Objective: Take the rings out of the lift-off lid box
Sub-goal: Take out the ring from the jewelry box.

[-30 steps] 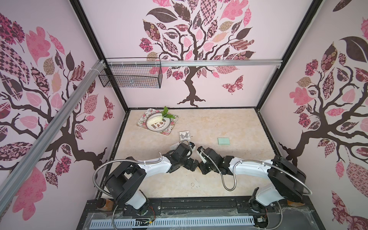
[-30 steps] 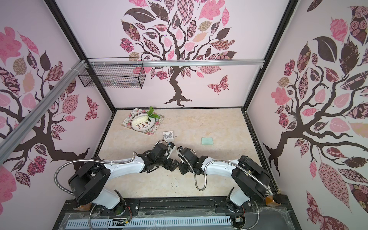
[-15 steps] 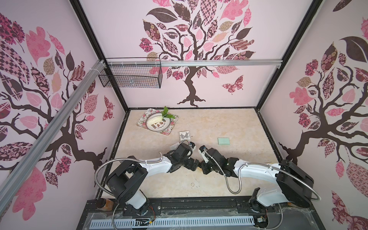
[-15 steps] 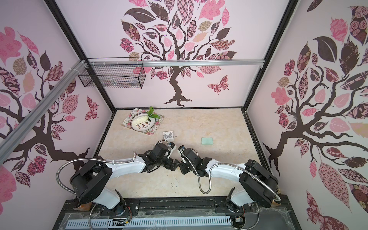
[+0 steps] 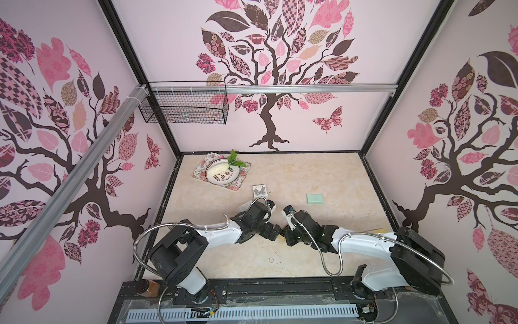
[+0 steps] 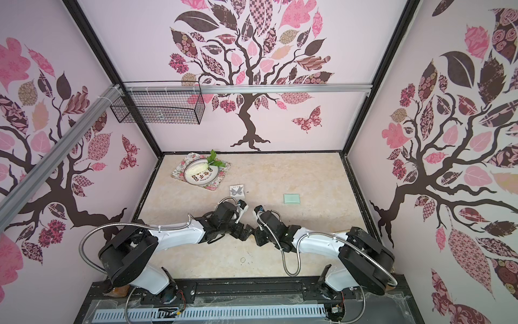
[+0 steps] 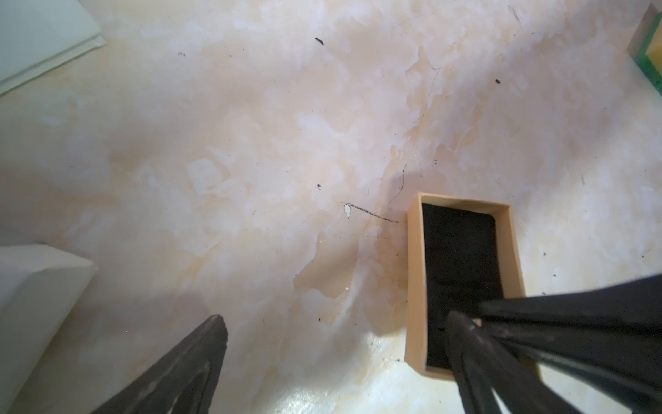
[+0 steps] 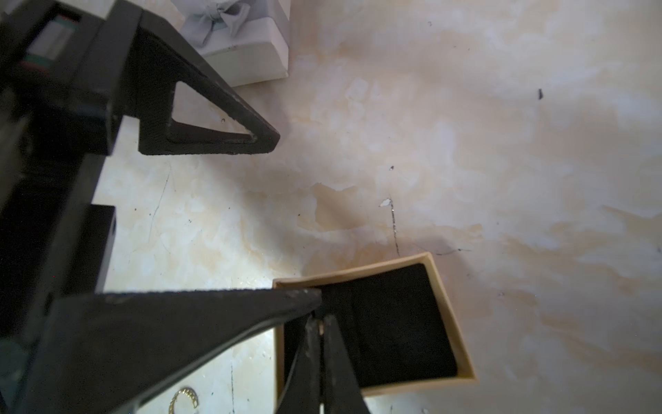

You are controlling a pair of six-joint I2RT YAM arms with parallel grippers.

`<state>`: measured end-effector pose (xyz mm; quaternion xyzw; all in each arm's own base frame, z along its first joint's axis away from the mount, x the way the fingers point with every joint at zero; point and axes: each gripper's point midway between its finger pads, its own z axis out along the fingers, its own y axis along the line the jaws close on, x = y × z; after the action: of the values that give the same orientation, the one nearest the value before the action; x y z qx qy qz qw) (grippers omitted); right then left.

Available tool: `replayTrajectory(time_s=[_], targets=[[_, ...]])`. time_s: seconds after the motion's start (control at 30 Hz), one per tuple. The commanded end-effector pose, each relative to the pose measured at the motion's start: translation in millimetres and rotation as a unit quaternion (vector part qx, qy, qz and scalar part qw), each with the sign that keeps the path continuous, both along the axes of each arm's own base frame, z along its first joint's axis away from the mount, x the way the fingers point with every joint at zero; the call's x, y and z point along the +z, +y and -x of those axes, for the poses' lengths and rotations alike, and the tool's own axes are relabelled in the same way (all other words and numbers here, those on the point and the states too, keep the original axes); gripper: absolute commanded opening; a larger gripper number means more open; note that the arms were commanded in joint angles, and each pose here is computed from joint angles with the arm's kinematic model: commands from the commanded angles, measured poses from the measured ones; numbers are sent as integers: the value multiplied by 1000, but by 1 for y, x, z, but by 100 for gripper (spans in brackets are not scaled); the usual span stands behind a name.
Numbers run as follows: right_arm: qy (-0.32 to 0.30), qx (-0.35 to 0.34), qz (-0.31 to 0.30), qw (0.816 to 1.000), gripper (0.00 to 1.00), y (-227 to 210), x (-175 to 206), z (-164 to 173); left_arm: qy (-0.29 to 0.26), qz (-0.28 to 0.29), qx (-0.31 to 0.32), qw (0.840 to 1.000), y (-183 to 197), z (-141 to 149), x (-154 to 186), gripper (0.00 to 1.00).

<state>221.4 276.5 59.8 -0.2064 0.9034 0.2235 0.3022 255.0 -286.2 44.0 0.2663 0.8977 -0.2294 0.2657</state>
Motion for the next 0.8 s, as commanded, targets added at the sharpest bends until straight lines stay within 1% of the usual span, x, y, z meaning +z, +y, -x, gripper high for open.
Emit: replayTrajectory(time_s=[0.0,0.13,0.3,0.47,0.6,0.7,0.77], targets=[[-21,-34,-41,998,0,1,17,-8,12,-4,-5,1000,2,6,-11,98],[-23,-51,-61,997,0,0,15,-10,14,-4,-4,1000,2,6,-12,98],[-20,-51,-77,995,0,4,13,-10,15,-3,-5,1000,2,7,-13,98],[-21,-55,-83,995,0,3,13,-9,17,-3,-4,1000,1,6,-14,98],[-28,-58,-86,994,0,-1,19,-9,15,-3,-4,1000,1,6,-13,98],[-32,-55,-90,994,0,-5,30,-6,8,1,-5,1000,1,5,-6,98],[-32,-48,-92,994,0,-8,38,0,-5,4,-4,1000,1,3,5,98]])
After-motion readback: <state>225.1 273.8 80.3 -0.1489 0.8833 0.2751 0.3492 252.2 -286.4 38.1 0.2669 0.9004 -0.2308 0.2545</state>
